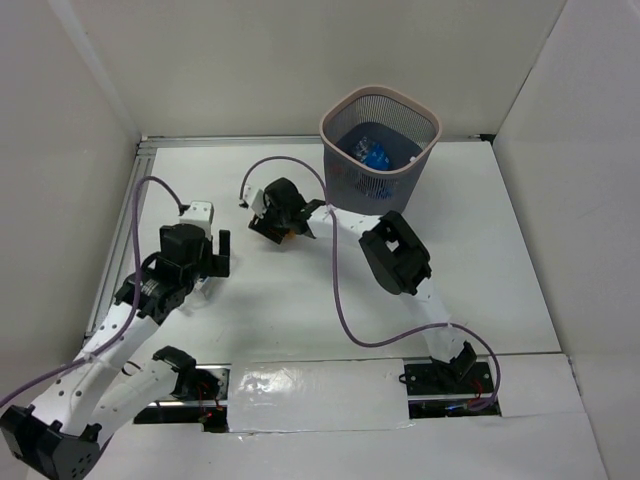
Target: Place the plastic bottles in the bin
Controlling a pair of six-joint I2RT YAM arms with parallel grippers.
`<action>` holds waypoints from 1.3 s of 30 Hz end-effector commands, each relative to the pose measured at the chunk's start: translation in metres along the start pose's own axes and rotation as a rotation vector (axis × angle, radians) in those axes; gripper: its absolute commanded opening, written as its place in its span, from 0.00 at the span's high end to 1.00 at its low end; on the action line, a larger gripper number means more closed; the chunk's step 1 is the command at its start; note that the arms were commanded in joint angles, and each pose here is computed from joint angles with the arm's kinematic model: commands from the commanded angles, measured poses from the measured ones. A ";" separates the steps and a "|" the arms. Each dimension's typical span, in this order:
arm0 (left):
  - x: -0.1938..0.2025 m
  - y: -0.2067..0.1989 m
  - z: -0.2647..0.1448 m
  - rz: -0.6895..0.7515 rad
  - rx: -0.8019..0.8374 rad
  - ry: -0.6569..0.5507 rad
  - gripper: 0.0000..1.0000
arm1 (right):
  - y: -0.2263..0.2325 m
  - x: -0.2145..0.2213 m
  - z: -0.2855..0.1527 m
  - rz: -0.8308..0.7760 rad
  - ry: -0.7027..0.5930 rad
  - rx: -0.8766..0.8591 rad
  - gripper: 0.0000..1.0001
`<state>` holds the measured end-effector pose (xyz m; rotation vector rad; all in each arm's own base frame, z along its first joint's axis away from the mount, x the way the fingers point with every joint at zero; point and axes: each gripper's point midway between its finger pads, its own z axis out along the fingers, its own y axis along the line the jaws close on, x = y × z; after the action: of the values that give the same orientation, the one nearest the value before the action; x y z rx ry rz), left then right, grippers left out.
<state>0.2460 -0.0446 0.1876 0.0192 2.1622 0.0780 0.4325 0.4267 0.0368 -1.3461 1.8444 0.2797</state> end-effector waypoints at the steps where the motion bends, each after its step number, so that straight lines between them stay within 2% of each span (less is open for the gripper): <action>1: -0.020 -0.004 0.015 0.048 0.015 -0.072 0.00 | -0.009 0.001 0.004 0.002 0.007 -0.020 0.32; 3: -0.012 -0.002 0.028 0.063 0.010 -0.032 0.01 | -0.022 -0.016 -0.008 0.011 -0.033 -0.024 0.47; 4: -0.005 -0.002 0.032 0.079 0.015 -0.008 0.04 | -0.015 -0.024 -0.015 0.012 -0.045 -0.077 0.60; 5: -0.004 -0.008 0.037 0.078 0.039 -0.011 0.05 | -0.026 -0.030 -0.023 0.042 -0.060 -0.082 0.64; 6: -0.004 -0.007 0.037 0.084 0.046 -0.008 0.07 | -0.041 -0.065 -0.042 0.047 -0.132 -0.076 0.66; 7: -0.004 -0.010 0.039 0.084 0.060 -0.007 0.08 | -0.037 -0.076 -0.056 0.070 -0.150 -0.149 0.69; 8: 0.001 -0.011 0.040 0.081 0.075 0.007 0.08 | -0.051 -0.091 -0.071 0.114 -0.184 -0.151 0.72; 9: 0.000 -0.010 0.043 0.076 0.067 0.006 0.08 | -0.071 -0.133 -0.101 0.108 -0.280 -0.130 0.72; 10: -0.003 -0.013 0.043 0.072 0.084 -0.007 0.07 | -0.068 -0.145 -0.117 0.119 -0.306 -0.194 0.74; 13: 0.011 -0.011 0.058 0.079 0.071 0.065 0.03 | -0.095 -0.205 -0.199 0.156 -0.491 -0.209 0.75; 14: 0.009 -0.010 0.060 0.082 0.059 0.071 0.03 | -0.088 -0.221 -0.222 0.143 -0.545 -0.246 0.75; 19: 0.022 -0.008 0.085 0.101 0.006 0.188 0.01 | -0.103 -0.245 -0.316 0.125 -0.674 -0.112 0.74; 21: 0.023 -0.003 0.090 0.117 -0.033 0.225 0.01 | -0.133 -0.233 -0.321 0.188 -0.646 0.059 0.74; 23: 0.037 0.002 0.102 0.131 -0.076 0.315 0.01 | -0.163 -0.214 -0.334 0.238 -0.615 0.214 0.74; 26: 0.050 0.008 0.113 0.151 -0.136 0.396 0.01 | -0.191 -0.179 -0.342 0.249 -0.549 0.336 0.74; 30: 0.054 0.013 0.126 0.172 -0.191 0.439 0.01 | -0.215 -0.130 -0.335 0.288 -0.447 0.388 0.64; 31: 0.055 0.015 0.125 0.172 -0.206 0.458 0.01 | -0.222 -0.113 -0.335 0.309 -0.418 0.393 0.46; 34: 0.063 0.016 0.129 0.189 -0.220 0.494 0.01 | -0.232 -0.080 -0.332 0.353 -0.356 0.394 0.18; 35: 0.063 0.016 0.129 0.189 -0.220 0.494 0.01 | -0.233 -0.071 -0.330 0.366 -0.340 0.384 0.00; 39: 0.069 0.020 0.130 0.206 -0.243 0.518 0.01 | -0.235 -0.054 -0.344 0.409 -0.352 0.346 0.00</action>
<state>0.3097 -0.0221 0.0523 0.1279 2.6613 0.4593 0.4909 0.1695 0.3308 -0.6399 1.8209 0.3147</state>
